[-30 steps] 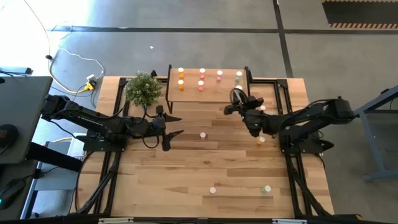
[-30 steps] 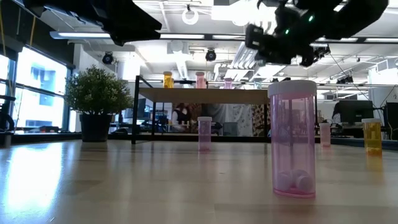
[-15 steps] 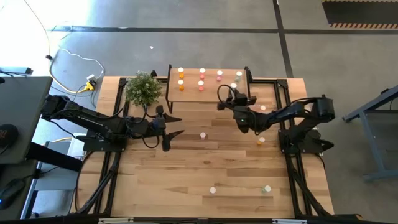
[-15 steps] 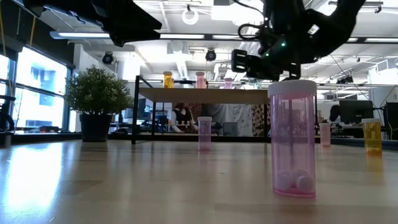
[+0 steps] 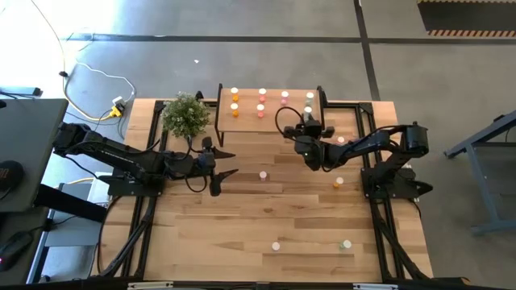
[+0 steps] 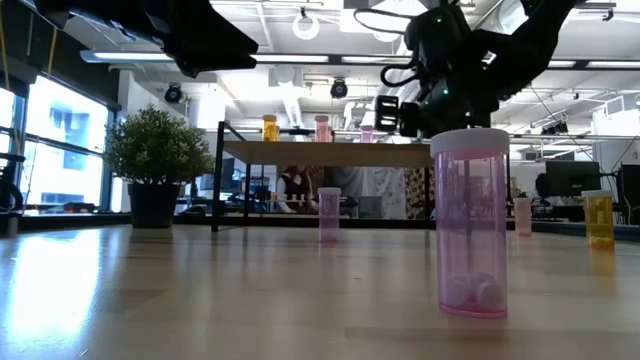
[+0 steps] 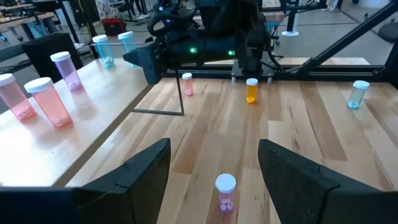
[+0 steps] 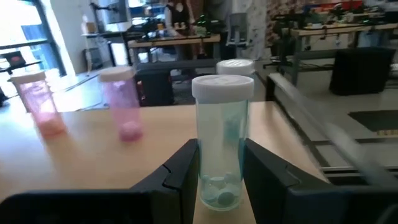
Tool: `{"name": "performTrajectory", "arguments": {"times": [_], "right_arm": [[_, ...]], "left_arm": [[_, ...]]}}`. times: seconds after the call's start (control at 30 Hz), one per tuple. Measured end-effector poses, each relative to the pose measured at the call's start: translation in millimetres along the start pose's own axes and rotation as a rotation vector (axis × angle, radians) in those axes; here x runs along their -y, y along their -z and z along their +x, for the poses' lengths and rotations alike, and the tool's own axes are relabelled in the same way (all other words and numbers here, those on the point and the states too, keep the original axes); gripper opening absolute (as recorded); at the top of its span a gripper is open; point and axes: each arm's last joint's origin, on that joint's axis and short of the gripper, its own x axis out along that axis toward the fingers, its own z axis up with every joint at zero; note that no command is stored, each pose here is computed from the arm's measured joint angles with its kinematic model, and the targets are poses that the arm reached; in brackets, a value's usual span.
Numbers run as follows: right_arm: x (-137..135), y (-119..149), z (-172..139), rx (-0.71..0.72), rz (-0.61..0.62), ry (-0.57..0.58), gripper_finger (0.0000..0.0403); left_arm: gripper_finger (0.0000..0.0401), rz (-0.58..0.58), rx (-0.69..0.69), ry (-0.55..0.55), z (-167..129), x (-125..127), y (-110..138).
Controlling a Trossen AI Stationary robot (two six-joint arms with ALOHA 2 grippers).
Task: Pick and place medicine bottles onto shelf by color
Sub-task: Put the left green pill bottle aligned with the other green pill bottle on the shelf
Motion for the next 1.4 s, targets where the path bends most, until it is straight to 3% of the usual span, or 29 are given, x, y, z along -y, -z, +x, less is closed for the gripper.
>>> {"name": "performTrajectory", "arguments": {"times": [0.37, 1.4], "right_arm": [[5, 0, 14, -0.011, 0.023, 0.031, 0.0103], [5, 0, 13, -0.009, 0.026, 0.030, 0.0100]], "left_arm": [[0.0234, 0.000, 0.000, -0.001, 0, 0, 0], [0.0234, 0.000, 0.000, 0.002, 0, 0, 0]]}}
